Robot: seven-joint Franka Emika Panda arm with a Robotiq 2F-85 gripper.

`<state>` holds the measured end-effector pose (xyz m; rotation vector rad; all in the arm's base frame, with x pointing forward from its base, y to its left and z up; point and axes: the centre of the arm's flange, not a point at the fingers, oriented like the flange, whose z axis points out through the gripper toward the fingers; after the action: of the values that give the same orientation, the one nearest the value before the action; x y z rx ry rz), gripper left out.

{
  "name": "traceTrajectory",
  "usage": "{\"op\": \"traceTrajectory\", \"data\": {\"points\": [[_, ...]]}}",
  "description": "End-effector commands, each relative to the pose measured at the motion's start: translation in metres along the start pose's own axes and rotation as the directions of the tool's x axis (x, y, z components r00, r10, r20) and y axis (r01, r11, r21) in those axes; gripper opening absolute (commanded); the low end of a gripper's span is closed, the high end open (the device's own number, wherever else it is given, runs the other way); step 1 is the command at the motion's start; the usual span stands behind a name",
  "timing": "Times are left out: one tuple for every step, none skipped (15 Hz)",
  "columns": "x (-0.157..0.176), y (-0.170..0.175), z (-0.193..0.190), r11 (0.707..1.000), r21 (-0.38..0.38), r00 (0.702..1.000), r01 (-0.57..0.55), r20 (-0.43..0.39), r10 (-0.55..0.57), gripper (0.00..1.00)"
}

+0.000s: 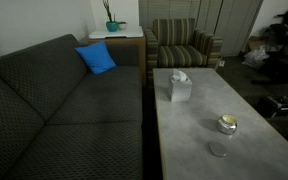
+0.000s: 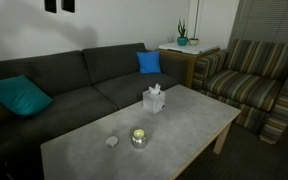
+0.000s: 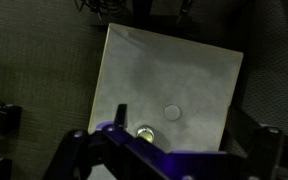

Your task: Put the silver lid on top of the silver candle container

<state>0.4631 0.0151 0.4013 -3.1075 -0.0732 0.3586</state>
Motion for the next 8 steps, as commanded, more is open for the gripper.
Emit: {"op": "traceTrajectory", "data": {"points": [[0.004, 0.001, 0.002, 1.0, 0.001, 1.0, 0.0, 0.008, 0.0, 1.0], [0.006, 0.002, 0.001, 1.0, 0.001, 1.0, 0.0, 0.011, 0.0, 1.0], [0.006, 0.002, 0.0, 1.0, 0.001, 1.0, 0.0, 0.012, 0.0, 1.0], [0.013, -0.003, 0.0, 1.0, -0.002, 1.0, 0.017, 0.001, -0.017, 1.0], [0.021, -0.007, 0.003, 1.0, -0.004, 0.999, 0.029, -0.016, -0.029, 1.0], [0.032, -0.012, 0.007, 0.999, -0.001, 0.998, 0.053, -0.036, -0.053, 1.0], [0.05, -0.019, 0.012, 0.997, 0.019, 0.995, 0.081, -0.065, -0.079, 1.0], [0.069, -0.027, 0.02, 0.994, 0.052, 0.992, 0.091, -0.089, -0.086, 1.0]]}}
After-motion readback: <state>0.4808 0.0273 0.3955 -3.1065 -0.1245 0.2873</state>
